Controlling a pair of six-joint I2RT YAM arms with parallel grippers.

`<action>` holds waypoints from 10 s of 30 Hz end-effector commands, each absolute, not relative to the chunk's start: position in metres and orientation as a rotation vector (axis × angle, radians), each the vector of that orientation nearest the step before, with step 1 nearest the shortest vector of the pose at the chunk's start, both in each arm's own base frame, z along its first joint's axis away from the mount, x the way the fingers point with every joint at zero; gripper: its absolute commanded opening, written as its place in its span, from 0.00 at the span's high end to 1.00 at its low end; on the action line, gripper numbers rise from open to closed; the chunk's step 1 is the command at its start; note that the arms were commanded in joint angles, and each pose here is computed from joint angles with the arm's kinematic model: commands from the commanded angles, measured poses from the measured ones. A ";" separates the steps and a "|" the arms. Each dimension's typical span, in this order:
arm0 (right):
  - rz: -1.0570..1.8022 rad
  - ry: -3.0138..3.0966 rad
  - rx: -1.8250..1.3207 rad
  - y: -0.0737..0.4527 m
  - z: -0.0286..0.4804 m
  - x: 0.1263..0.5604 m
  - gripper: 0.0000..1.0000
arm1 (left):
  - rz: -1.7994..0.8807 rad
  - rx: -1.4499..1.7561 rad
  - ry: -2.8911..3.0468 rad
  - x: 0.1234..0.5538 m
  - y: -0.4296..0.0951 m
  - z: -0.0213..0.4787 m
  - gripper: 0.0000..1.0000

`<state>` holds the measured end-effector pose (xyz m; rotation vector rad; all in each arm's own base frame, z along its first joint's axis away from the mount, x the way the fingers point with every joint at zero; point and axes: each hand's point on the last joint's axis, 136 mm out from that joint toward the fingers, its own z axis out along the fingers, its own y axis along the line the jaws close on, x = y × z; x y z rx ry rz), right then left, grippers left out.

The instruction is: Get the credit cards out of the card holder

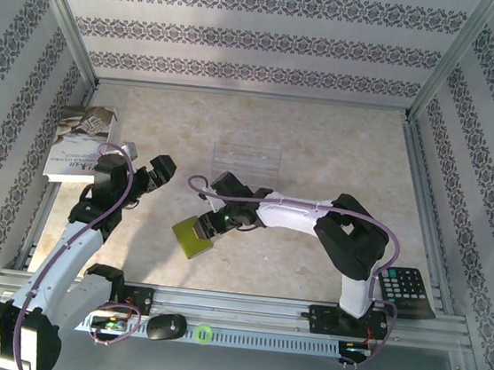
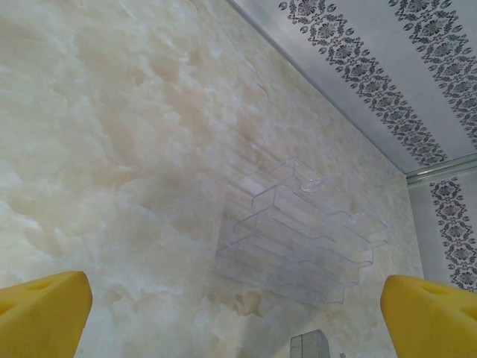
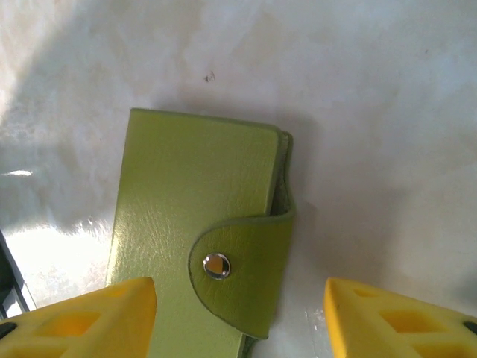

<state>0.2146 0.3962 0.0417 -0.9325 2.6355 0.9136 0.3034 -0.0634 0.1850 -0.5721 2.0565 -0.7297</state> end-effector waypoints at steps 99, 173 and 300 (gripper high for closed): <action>1.355 2.024 -0.462 0.315 0.267 0.292 1.00 | -1.521 0.154 1.609 0.300 -0.230 0.301 0.81; 0.555 2.212 -0.354 0.282 0.224 0.314 1.00 | -1.130 0.112 1.796 0.288 -0.237 0.287 1.00; 0.753 2.409 -0.223 0.253 0.118 0.222 1.00 | -0.924 -0.030 2.572 0.234 -0.247 0.061 0.59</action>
